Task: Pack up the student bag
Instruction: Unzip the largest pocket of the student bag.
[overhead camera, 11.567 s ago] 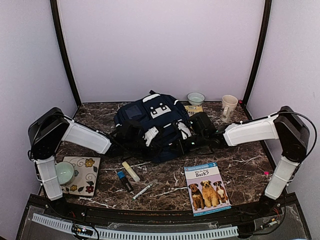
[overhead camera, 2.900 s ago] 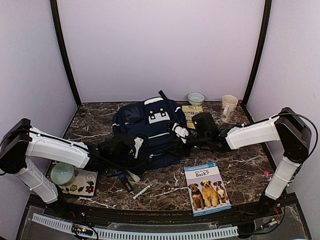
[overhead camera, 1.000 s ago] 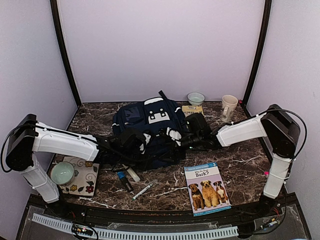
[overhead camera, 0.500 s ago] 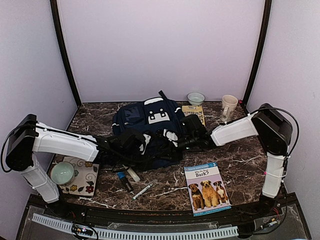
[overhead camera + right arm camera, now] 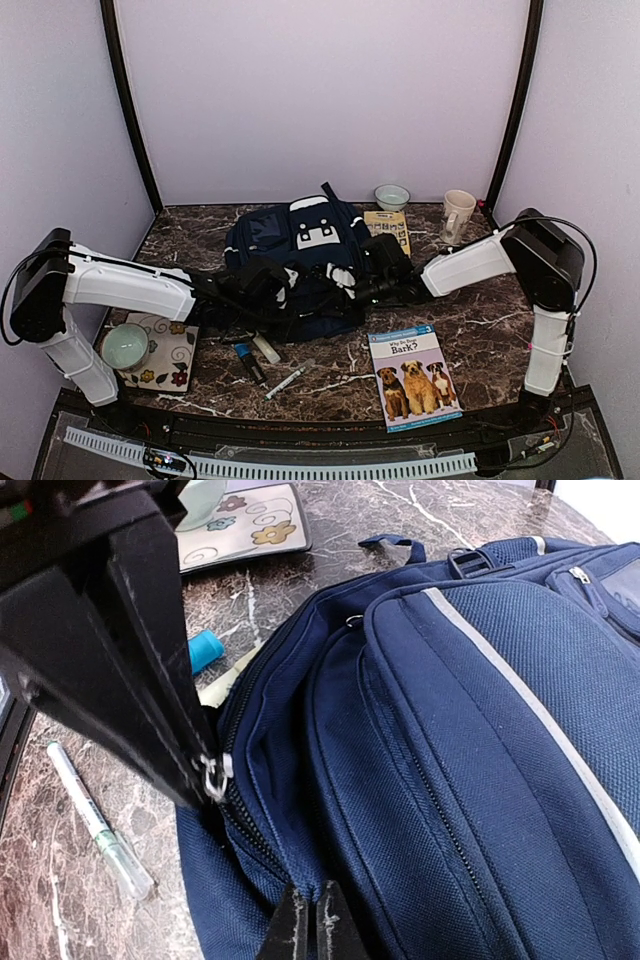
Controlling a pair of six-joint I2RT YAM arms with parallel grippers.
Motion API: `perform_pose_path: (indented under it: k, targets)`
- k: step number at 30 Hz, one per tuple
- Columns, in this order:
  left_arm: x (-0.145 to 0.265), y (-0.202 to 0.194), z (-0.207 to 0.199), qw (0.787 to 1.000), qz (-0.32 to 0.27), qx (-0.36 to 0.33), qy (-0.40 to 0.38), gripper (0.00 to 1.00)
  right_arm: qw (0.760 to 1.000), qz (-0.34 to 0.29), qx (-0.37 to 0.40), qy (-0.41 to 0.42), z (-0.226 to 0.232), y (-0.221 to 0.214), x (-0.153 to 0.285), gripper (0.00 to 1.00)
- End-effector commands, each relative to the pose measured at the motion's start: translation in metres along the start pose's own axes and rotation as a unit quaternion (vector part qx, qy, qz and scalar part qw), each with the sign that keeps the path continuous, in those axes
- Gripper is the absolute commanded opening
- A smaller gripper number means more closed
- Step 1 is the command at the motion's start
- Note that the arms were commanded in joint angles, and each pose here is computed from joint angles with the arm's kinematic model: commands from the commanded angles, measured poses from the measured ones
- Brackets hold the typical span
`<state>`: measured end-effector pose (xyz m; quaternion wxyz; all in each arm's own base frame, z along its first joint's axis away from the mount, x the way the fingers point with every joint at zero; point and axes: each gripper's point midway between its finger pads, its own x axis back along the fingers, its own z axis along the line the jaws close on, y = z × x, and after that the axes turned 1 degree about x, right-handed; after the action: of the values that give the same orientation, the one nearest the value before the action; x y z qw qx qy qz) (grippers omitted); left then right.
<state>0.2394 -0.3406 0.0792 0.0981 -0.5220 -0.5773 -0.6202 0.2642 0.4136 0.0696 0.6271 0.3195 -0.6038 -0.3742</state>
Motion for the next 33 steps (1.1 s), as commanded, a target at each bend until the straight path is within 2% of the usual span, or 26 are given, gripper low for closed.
perform_pose_path:
  k: [1, 5, 19, 25, 26, 27, 31, 33]
  targets:
    - [0.029, 0.012, 0.000, 1.000, -0.009, 0.019, -0.008, 0.00, 0.999, 0.034, -0.022, -0.022, -0.004, -0.025, 0.006, 0.00]
    - [0.035, 0.005, 0.005, 0.999, -0.001, 0.031, -0.018, 0.00, 0.999, 0.034, -0.021, -0.026, -0.004, -0.026, 0.009, 0.00]
    - [0.032, -0.023, 0.060, 0.997, 0.021, 0.060, 0.046, 0.00, 0.998, 0.022, -0.010, -0.050, -0.003, -0.017, 0.029, 0.00]
    - [0.029, -0.022, 0.054, 0.998, 0.014, 0.050, 0.024, 0.00, 0.999, 0.003, -0.016, -0.048, -0.002, -0.005, 0.032, 0.00]
    - [0.029, -0.021, 0.052, 0.999, 0.011, 0.048, 0.018, 0.00, 0.999, -0.003, -0.015, -0.046, -0.001, 0.000, 0.033, 0.03]
    - [0.028, -0.020, 0.051, 0.999, 0.010, 0.047, 0.015, 0.00, 0.999, -0.009, -0.013, -0.046, 0.001, 0.004, 0.035, 0.13]
    - [0.024, -0.019, 0.053, 0.999, 0.008, 0.046, 0.021, 0.00, 0.998, -0.027, 0.001, -0.050, 0.010, 0.021, 0.041, 0.58]
    - [0.022, -0.019, 0.048, 0.999, 0.006, 0.046, 0.008, 0.00, 0.998, -0.030, 0.007, -0.049, 0.014, 0.027, 0.042, 0.67]
